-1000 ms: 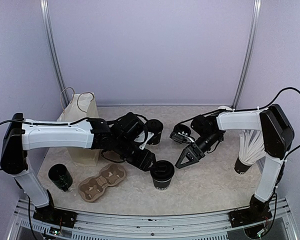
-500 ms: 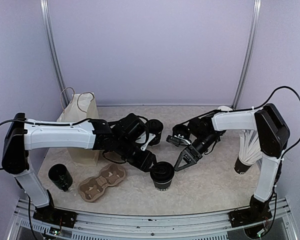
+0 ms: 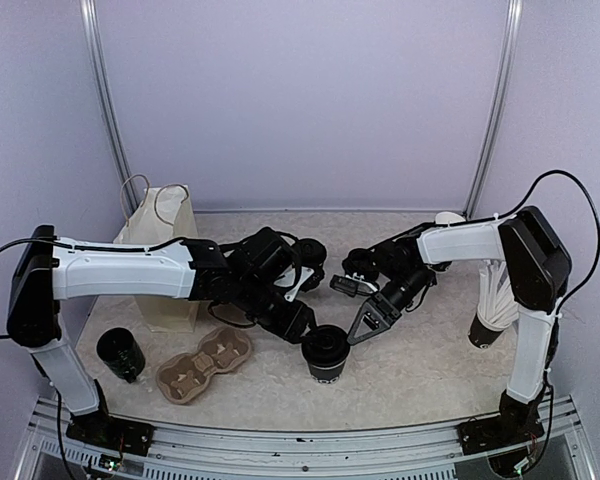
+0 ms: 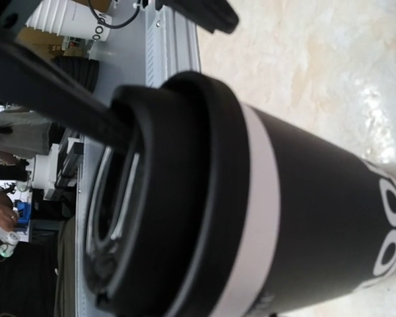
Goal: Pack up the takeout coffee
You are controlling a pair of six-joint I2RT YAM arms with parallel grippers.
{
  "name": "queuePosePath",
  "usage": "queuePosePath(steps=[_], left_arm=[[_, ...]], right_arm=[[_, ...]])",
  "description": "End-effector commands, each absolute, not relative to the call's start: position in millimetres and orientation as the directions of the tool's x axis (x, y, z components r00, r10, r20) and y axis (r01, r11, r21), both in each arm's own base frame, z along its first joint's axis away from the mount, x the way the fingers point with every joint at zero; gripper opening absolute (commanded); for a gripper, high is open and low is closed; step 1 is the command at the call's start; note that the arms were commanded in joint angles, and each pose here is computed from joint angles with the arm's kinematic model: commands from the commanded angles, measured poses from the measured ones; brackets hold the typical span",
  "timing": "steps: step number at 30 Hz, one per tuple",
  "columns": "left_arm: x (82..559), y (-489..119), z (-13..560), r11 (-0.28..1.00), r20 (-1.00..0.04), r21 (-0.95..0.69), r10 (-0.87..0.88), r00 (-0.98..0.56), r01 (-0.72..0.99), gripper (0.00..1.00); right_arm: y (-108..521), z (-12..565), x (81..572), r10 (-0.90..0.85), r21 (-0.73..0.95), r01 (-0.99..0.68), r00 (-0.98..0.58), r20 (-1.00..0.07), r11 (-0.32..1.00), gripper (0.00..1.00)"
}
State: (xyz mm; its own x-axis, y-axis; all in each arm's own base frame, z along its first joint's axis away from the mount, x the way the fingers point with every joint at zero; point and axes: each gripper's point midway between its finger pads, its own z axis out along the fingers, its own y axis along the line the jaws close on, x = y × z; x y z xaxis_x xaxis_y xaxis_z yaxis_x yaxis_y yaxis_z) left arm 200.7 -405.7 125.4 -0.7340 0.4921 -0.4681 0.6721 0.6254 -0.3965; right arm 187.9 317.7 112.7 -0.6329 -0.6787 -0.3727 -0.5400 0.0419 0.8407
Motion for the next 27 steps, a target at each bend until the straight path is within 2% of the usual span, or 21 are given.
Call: queuePosePath(steps=[1,4,7,11,18,24,27], left_arm=[[195,-404,114,0.645,-0.430,-0.359,0.527,-0.733,0.675,0.47],[193,-408,114,0.643,-0.425,-0.353,0.537,-0.729,0.680,0.47],[190,-410,113,0.641,-0.422,-0.345,0.546,-0.724,0.685,0.48],[190,-406,105,0.657,-0.406,-0.318,0.556,-0.725,0.683,0.48],[186,-399,95,0.671,-0.390,-0.299,0.563,-0.729,0.678,0.47],[183,-392,82,0.684,-0.382,-0.250,0.581,-0.719,0.685,0.46],[185,-391,83,0.686,-0.400,-0.237,0.576,-0.712,0.688,0.46]], right_arm=[[323,116,182,-0.684,0.854,-0.520,-0.630,-0.368,0.020,0.46],[323,114,179,-0.692,0.849,-0.527,-0.624,-0.363,0.031,0.46],[320,96,182,-0.704,0.836,-0.538,-0.635,-0.317,0.108,0.34],[312,71,181,-0.723,0.822,-0.535,-0.645,-0.249,0.194,0.24],[303,45,186,-0.739,0.777,-0.565,-0.642,-0.202,0.278,0.17],[305,49,195,-0.742,0.733,-0.627,-0.618,-0.260,0.265,0.14],[311,66,195,-0.733,0.736,-0.647,-0.596,-0.327,0.198,0.15]])
